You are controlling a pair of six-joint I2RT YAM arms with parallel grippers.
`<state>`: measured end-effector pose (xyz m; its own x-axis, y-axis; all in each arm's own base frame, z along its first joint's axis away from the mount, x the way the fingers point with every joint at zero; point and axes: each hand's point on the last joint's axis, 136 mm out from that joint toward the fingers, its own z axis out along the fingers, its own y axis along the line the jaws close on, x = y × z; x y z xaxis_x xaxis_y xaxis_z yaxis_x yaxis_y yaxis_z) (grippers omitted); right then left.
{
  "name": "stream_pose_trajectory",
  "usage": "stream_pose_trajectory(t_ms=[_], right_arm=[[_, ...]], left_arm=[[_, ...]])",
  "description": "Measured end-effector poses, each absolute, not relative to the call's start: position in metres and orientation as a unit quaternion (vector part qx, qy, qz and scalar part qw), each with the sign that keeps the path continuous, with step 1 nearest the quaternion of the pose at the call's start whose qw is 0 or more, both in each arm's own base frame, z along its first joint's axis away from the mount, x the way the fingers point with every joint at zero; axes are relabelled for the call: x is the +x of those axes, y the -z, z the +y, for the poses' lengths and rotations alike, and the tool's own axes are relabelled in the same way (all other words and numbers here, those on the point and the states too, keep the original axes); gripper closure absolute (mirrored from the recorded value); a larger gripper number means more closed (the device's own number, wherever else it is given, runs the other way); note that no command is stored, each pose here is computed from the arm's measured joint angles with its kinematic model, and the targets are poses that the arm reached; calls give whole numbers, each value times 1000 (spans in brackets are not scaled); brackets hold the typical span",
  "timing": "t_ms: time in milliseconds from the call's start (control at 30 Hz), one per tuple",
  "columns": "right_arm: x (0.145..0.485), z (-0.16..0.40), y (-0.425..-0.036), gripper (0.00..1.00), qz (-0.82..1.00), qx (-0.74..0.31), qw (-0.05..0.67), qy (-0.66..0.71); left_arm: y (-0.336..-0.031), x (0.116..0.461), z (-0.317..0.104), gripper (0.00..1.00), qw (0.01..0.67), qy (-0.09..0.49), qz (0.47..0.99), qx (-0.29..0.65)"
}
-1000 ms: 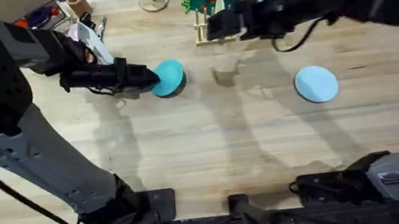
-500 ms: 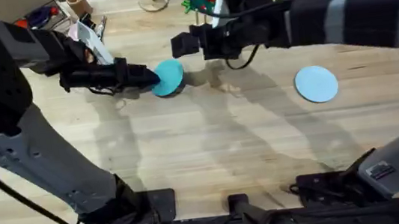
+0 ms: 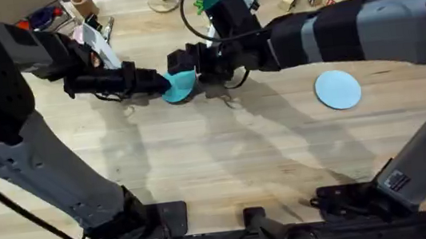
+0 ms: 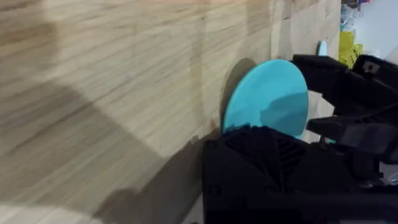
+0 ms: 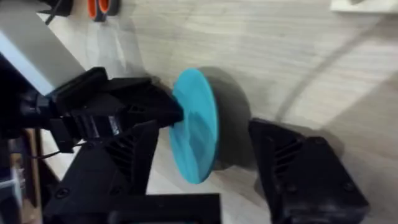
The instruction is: Pick up the plates from the table one by one and place each into a slot on the dish rack.
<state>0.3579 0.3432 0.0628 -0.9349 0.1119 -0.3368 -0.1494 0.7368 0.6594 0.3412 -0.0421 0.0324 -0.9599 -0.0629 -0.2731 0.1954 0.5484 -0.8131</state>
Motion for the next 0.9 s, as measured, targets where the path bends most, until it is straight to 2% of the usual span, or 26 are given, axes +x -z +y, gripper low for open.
stream_pose_trajectory(t_ms=[67,200,267,300,333,433,900], right_arm=[[355,346,-62,236,915,-7,176,-364],[352,349,-61,517,915,0,169,-367],[351,350,-61,700,915,1,167,-367],[351,349,-60,842,916,5,167,-364],[352,348,-59,925,917,8,165,-364],[354,348,-61,966,914,16,163,-370],[354,348,-62,970,914,18,163,-371]], left_arm=[[-32,341,-42,959,136,474,869,38],[-32,341,-42,959,136,474,869,38],[-32,341,-42,959,136,474,869,38],[-32,341,-42,959,137,474,869,38],[-32,342,-41,959,137,474,869,38],[-33,342,-41,960,138,475,869,36],[-33,342,-41,961,138,475,868,34]])
